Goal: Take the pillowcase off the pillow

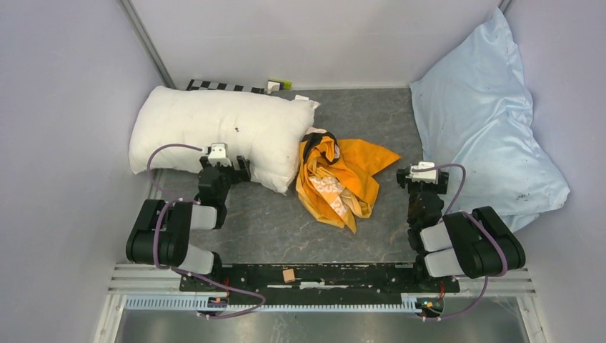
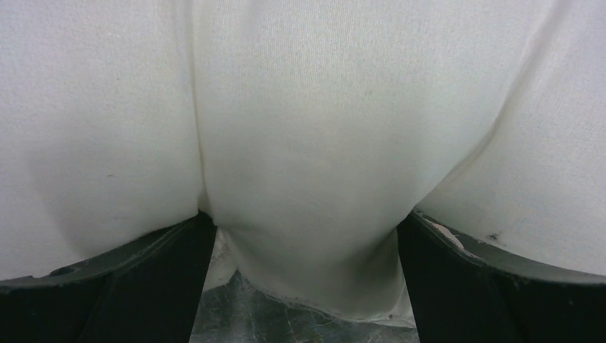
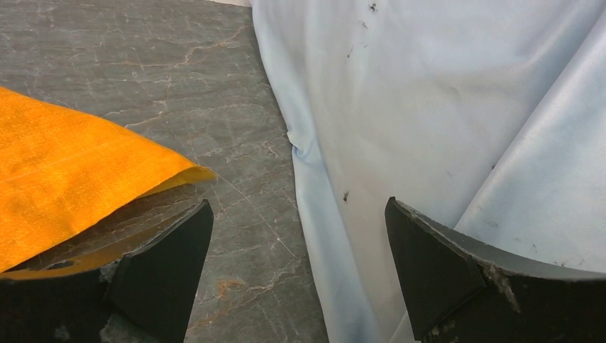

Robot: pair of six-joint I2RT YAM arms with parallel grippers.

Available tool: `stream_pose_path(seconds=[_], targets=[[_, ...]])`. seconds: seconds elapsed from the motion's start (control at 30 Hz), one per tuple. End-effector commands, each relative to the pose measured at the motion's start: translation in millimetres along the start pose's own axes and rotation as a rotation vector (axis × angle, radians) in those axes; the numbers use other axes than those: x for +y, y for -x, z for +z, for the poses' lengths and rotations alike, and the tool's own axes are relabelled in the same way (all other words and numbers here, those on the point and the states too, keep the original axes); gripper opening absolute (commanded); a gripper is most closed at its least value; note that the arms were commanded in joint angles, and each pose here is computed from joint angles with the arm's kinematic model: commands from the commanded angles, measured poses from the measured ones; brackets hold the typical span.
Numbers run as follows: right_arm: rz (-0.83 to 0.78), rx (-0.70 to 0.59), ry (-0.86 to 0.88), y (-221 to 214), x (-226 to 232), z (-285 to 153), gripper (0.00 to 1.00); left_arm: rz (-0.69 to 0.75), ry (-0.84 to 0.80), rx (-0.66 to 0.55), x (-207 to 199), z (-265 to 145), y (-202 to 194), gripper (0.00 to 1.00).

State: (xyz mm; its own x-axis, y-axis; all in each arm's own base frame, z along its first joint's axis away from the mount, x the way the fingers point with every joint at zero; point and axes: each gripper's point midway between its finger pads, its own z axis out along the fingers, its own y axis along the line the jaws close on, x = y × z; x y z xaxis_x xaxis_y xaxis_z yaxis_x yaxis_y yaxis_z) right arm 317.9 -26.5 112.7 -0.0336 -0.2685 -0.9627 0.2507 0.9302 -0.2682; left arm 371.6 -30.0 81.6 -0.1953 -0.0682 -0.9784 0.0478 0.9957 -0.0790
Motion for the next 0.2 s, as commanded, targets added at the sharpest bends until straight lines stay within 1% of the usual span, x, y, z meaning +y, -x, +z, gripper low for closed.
stream_pose_path(seconds=[0.0,0.17], targets=[[-0.008,0.036,0.02,-22.9,-6.2,-29.9,0.98,0.064,0.099,-0.029,24.7,6.5,10.8,1.0],[-0.008,0.035,0.02,-22.6,-6.2,-29.7,0.98,0.064,0.101,-0.031,25.2,6.4,11.1,1.0]])
